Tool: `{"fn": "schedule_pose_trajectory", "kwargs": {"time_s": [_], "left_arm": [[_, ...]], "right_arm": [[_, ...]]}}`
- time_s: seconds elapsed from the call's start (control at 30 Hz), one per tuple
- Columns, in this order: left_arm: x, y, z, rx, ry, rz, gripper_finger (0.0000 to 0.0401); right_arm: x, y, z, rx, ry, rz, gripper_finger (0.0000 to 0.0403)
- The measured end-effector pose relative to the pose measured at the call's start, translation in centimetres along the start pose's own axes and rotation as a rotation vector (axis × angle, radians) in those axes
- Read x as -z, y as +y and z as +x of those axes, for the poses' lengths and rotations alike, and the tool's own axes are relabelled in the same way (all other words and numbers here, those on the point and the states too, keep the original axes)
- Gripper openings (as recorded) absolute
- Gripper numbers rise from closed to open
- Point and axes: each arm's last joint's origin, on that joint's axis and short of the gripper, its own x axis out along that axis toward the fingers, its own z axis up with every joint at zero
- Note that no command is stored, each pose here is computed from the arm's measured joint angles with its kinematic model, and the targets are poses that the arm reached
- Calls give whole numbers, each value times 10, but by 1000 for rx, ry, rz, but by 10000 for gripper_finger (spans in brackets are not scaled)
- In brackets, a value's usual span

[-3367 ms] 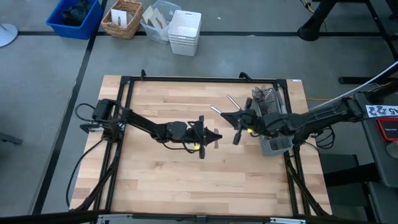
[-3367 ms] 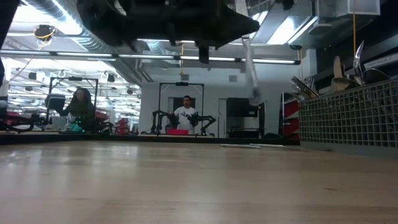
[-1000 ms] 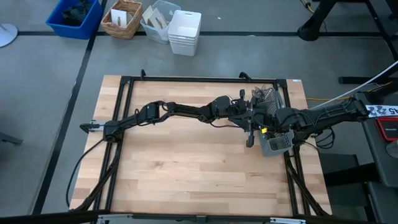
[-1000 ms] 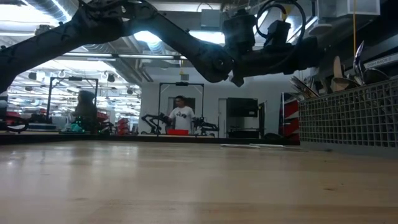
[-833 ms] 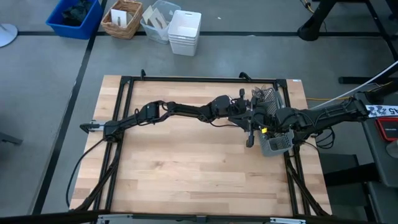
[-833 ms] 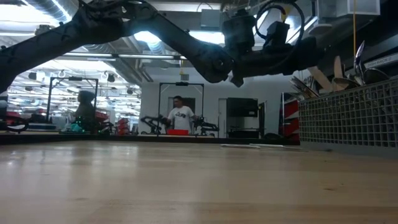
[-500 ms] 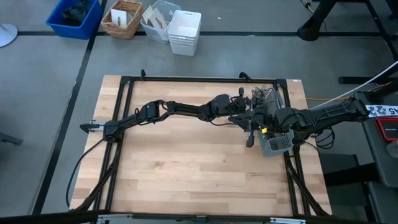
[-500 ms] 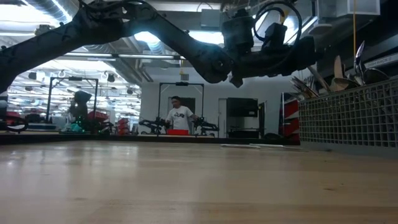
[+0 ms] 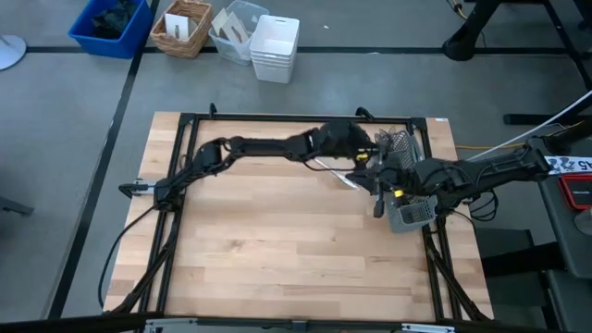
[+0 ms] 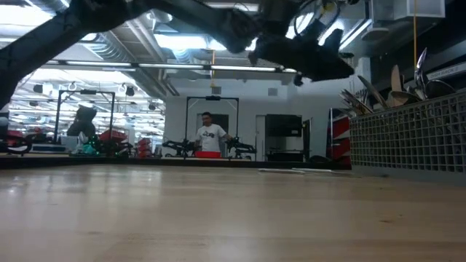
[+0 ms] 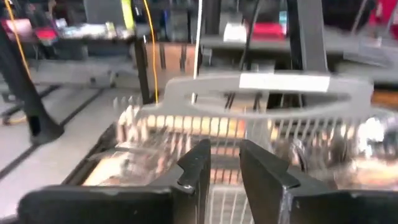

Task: Sort silverware
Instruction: Put the bottom knife into the middle section of the utensil holder

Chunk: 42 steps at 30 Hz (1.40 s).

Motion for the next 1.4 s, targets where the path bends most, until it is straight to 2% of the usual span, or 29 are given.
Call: {"fn": "schedule_pose_trajectory", "kwargs": {"time_s": [0.17,0.27,0.43,0.57,0.73,0.9,1.23,1.4], "left_arm": [[-18,11,-23,26,167,66,75],[-19,19,-37,38,302,95,75],[1,33,-57,81,594,190,75],[28,46,-63,112,740,233,75],[52,57,-62,116,775,273,75],[72,55,-54,144,770,347,78],[96,33,-36,166,702,395,153],[109,29,-27,166,674,403,162]], "right_arm": [[-3,-5,-12,0,-5,2,12],[-5,-8,-20,0,-13,6,12],[-7,-12,-31,0,-15,7,12],[-5,-13,-33,0,2,5,12],[-3,-13,-32,0,23,-1,12],[-2,-12,-31,1,37,-6,12],[0,-11,-28,0,53,-12,12],[2,-10,-25,1,66,9,12]]}}
